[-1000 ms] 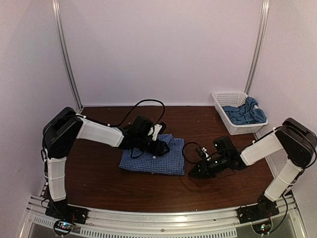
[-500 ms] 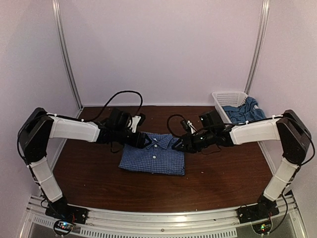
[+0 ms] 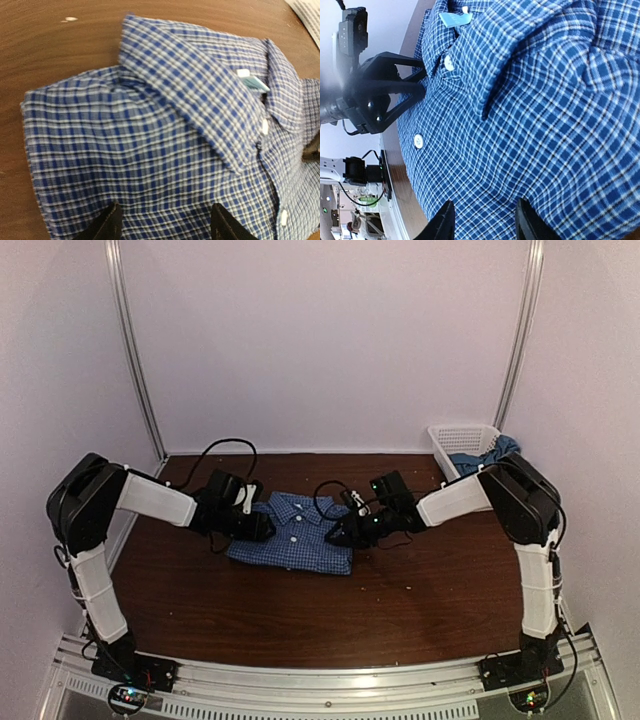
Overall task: Fold and stack the mixed laundry pile
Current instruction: Smooth out the square-folded shirt at the center of the board, then move the square-folded shirt to the corner of the board, then pick up the crumpled T-shirt from the bin, then place the crumpled T-shirt at the center of the board, then pick up the crumpled T-shirt from the center of the board.
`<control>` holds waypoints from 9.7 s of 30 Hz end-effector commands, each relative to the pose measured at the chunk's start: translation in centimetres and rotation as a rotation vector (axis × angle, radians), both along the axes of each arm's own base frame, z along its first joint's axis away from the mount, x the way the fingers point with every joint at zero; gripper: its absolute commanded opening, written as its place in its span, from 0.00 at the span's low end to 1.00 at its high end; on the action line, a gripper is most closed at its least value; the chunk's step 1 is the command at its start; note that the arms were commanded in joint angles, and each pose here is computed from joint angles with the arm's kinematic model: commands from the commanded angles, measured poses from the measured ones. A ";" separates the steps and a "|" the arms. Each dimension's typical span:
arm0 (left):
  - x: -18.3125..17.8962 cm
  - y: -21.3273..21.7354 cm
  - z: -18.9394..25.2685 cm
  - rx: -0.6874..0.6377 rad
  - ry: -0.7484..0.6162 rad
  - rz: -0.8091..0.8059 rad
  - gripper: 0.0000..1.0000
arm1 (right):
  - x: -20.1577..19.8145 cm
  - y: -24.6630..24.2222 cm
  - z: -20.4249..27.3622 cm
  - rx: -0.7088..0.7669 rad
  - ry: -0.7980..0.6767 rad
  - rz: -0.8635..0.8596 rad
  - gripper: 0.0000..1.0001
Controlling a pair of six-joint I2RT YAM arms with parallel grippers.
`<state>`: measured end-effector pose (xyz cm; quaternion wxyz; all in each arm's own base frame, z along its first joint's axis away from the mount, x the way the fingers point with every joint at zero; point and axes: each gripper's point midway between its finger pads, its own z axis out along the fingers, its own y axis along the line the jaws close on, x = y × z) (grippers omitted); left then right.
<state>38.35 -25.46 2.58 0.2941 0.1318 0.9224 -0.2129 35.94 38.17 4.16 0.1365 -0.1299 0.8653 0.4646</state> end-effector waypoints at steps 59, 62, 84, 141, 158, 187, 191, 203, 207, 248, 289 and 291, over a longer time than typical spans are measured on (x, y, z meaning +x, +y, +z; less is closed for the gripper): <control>12.1 17.7 7.1 0.415 0.074 0.216 0.98 | 0.3 -10.3 14.7 -0.051 -0.272 -0.142 0.87; 9.3 16.5 8.3 0.368 0.074 0.245 0.98 | 0.2 -10.3 14.8 -0.043 -0.272 -0.143 0.87; 6.5 17.1 -4.0 0.420 0.309 0.332 0.97 | 0.1 -11.3 14.7 -0.047 -0.269 -0.159 0.88; 2.7 10.4 17.1 0.267 -0.272 0.206 0.98 | 23.5 -47.6 5.7 -1.094 -0.160 -0.851 0.96; 3.4 11.9 17.9 0.354 -0.244 0.272 0.98 | 23.4 -52.5 -3.7 -0.941 0.051 -0.877 0.16; 1.4 13.0 20.6 0.133 -0.270 0.321 0.98 | 11.5 -18.4 45.1 -0.067 -0.831 -0.420 0.00; 1.0 13.4 20.4 0.108 -0.257 0.325 0.98 | 7.1 -11.2 46.7 0.114 -0.817 -0.220 0.00; 0.2 13.1 19.5 0.095 -0.235 0.277 0.98 | 9.6 -19.0 23.3 -0.175 -0.394 -0.347 0.96; -0.1 10.9 18.5 0.037 -0.215 0.163 0.98 | 7.8 -20.3 19.5 -0.288 -0.368 -0.340 0.95; 2.8 3.3 4.3 0.354 0.015 0.076 0.00 | 1.5 -11.5 5.8 -0.845 -0.384 -0.079 0.00; -1.5 -7.2 -0.2 0.310 -0.045 -0.317 0.81 | -1.8 -10.4 23.3 -0.202 -0.435 -0.007 0.00; -0.7 -6.7 -1.1 0.376 -0.040 -0.292 0.81 | -1.9 -10.4 23.2 -0.204 -0.434 -0.006 0.00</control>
